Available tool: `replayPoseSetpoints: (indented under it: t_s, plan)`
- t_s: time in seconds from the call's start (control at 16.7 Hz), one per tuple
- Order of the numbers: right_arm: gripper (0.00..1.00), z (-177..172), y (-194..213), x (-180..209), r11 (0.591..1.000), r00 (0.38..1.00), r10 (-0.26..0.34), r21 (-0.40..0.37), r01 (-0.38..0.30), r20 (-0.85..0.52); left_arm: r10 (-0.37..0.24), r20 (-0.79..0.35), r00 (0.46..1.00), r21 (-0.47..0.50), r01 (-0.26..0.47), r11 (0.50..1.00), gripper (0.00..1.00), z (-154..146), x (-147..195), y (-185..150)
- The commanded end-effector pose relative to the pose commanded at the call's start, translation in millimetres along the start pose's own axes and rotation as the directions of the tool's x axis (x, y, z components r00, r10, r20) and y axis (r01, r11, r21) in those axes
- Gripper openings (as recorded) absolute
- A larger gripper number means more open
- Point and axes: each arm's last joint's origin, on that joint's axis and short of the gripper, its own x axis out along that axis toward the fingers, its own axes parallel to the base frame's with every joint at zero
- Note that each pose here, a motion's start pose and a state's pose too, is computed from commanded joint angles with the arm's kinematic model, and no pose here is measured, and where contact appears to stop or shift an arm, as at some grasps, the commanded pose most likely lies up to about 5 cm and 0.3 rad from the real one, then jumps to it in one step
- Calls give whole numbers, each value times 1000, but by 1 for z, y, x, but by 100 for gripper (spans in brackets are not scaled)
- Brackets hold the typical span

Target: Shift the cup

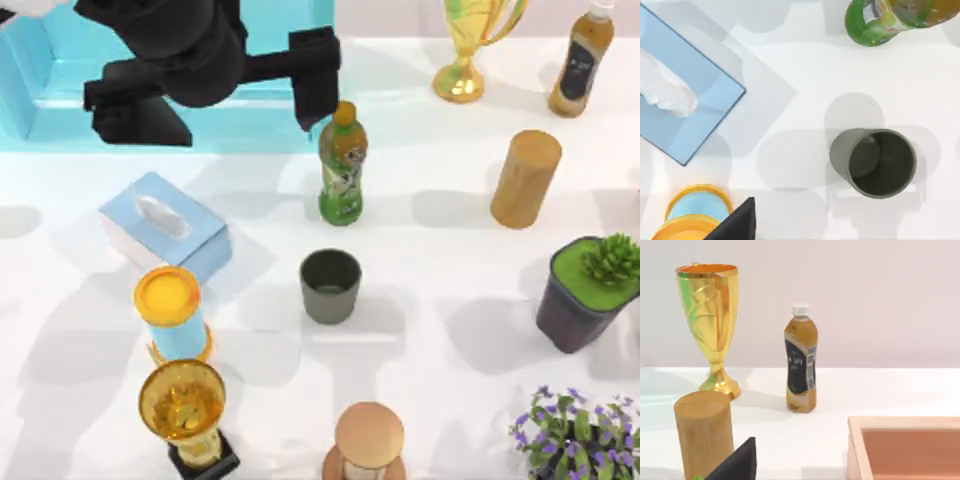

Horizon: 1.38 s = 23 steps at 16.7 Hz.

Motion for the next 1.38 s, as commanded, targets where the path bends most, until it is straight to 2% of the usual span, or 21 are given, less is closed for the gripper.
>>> replayPoseSetpoints:
  t_s: [0.3, 0.54, 1.08, 1.38]
  plan:
    - [100, 0, 0, 0, 1000, 1000, 0, 0, 0, 0, 119, -229, 966, 16, -119, 993, 100, 10, 69, -68]
    - [100, 0, 0, 0, 1000, 1000, 0, 0, 0, 0, 190, -317, 929, 39, -187, 981, 100, 2, 106, -96]
    - [100, 0, 0, 0, 1000, 1000, 0, 0, 0, 0, 203, -331, 922, 42, -201, 979, 100, -1, 116, -100]
    - [100, 0, 0, 0, 1000, 1000, 0, 0, 0, 0, 204, -330, 922, 44, -200, 979, 100, -20, 150, -104]
